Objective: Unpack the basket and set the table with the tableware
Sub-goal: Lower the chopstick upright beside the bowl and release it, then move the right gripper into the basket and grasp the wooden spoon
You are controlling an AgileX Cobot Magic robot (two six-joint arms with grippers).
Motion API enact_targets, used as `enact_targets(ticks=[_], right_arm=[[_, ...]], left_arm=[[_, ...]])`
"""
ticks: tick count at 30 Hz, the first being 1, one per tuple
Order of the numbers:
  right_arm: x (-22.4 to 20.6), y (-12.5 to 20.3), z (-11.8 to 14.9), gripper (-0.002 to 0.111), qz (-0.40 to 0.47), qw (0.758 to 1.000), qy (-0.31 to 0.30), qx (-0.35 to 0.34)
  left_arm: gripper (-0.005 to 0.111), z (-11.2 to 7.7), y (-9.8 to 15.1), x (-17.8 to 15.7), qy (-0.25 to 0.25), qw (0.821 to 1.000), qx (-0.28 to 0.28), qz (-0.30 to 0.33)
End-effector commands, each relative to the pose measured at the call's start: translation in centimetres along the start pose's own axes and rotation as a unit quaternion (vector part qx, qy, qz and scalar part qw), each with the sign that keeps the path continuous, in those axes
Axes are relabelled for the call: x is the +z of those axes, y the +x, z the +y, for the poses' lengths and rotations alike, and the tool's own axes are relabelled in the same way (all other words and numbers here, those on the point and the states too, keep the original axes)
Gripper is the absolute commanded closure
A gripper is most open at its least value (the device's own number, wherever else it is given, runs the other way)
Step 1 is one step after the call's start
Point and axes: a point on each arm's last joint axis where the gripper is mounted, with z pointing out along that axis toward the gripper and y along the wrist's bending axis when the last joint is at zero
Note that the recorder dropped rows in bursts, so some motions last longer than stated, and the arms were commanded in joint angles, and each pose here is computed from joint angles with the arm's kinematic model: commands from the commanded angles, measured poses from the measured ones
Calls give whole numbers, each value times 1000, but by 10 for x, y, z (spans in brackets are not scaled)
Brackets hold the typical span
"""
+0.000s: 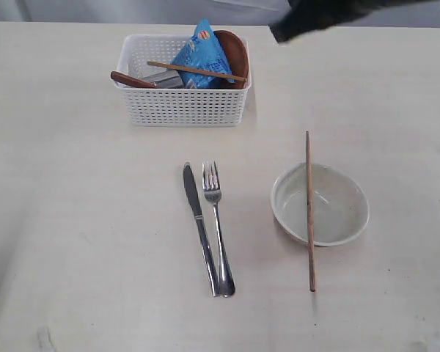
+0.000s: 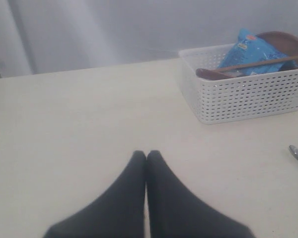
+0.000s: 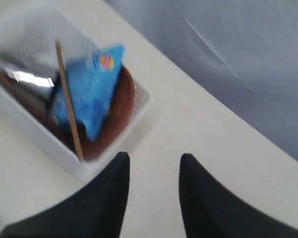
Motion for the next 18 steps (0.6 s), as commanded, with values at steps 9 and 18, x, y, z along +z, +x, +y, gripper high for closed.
enact_targets(ticks=[9,18], right_arm=[[73,-61,65,71,142,954,-225,137],[141,-78,113,71,140,953,-264,56]], left_arm=[[107,0,0,0,-2,1000,2,-2],[107,0,0,0,-2,1000,2,-2]])
